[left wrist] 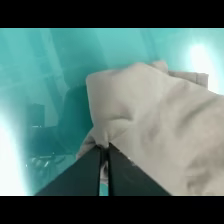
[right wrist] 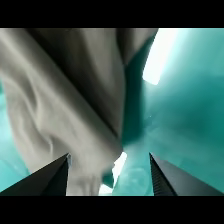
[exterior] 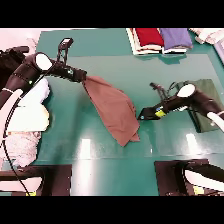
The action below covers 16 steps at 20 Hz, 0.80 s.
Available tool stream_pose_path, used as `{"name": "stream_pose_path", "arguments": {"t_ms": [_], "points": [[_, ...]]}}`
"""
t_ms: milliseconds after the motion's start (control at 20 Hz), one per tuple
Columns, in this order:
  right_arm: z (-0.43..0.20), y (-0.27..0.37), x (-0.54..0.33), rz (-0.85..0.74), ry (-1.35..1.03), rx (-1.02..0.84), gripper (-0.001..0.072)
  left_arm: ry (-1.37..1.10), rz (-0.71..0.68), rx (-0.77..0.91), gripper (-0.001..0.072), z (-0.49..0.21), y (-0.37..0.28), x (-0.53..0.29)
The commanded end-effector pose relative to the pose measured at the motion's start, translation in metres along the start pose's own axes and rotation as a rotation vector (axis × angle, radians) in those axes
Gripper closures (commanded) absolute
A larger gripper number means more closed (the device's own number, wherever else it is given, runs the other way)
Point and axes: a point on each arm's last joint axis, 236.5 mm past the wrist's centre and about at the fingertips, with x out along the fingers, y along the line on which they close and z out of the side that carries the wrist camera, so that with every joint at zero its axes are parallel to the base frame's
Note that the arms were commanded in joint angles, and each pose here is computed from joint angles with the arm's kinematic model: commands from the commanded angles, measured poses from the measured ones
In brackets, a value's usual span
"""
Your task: Fold the shirts.
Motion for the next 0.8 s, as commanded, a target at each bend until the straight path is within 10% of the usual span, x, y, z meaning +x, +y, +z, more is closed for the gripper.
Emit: {"name": "stream_pose_path", "arguments": {"t_ms": [0, 100, 150, 750], "points": [[0.009, 0.015, 0.037, 0.001, 0.015, -0.072, 0.0268, 0.025, 0.0, 0.004, 0.0682, -0.006, 0.0, -0.002], [0.022, 0.031, 0.036, 0.005, -0.001, -0.159, 0.0483, 0.034, -0.001, 0.004, 0.0681, -0.008, 0.0, -0.002], [0.03, 0.038, 0.031, 0.008, -0.02, -0.19, 0.0702, 0.03, -0.001, 0.005, 0.0682, -0.007, -0.001, -0.003], [0.073, 0.146, -0.352, -0.361, -0.812, -0.541, 0.0696, -0.796, 0.052, 0.28, 0.0683, 0.11, -0.101, -0.385]]}}
